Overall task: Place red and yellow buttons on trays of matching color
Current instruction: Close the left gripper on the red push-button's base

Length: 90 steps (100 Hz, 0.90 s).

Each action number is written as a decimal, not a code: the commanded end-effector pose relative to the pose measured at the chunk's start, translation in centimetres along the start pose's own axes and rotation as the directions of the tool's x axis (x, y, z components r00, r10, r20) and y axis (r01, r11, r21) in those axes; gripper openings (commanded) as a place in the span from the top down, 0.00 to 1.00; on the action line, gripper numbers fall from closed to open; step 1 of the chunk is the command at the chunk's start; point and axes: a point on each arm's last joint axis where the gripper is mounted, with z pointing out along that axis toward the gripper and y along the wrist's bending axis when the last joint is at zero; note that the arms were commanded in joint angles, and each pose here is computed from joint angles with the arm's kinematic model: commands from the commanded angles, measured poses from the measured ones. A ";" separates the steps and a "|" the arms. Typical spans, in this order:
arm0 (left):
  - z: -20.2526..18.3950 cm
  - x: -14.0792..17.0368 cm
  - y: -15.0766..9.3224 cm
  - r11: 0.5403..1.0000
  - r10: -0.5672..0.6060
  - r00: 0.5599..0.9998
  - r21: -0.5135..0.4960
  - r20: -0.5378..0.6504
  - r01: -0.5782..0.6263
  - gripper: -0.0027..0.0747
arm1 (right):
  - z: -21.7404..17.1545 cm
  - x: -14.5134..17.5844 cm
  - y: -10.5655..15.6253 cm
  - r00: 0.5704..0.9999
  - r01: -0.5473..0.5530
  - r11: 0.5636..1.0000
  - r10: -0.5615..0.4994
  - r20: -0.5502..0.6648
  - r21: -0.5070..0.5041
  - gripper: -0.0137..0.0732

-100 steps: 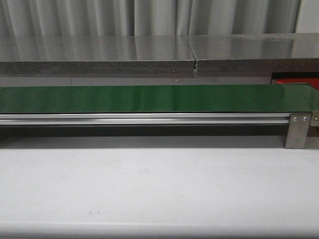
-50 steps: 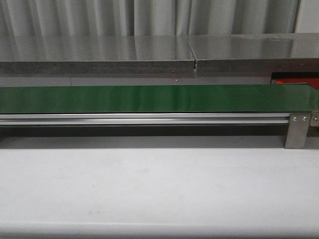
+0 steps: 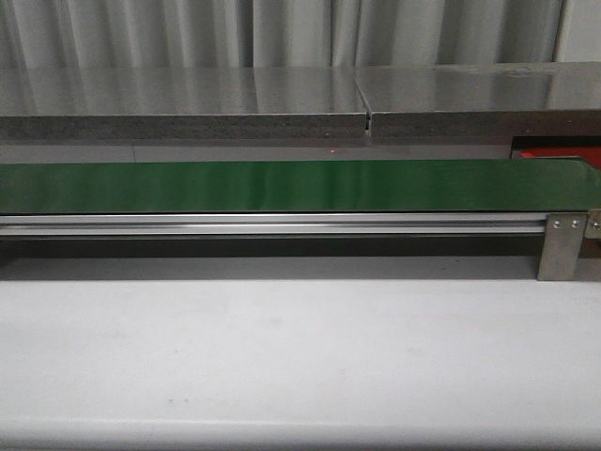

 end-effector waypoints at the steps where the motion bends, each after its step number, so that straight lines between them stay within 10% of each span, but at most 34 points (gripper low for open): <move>1: -0.8 -2.1 -0.3 1.000 -0.012 0.996 0.017 0.090 0.010 0.11 | -0.1 -1.4 0.0 0.995 0.013 1.000 -0.013 0.103 -0.002 0.92; 90: 6.4 -4.9 0.7 0.999 -0.048 0.999 -0.004 -0.016 0.047 0.11 | -0.1 -1.4 0.0 0.995 0.013 1.000 -0.013 0.103 -0.002 0.92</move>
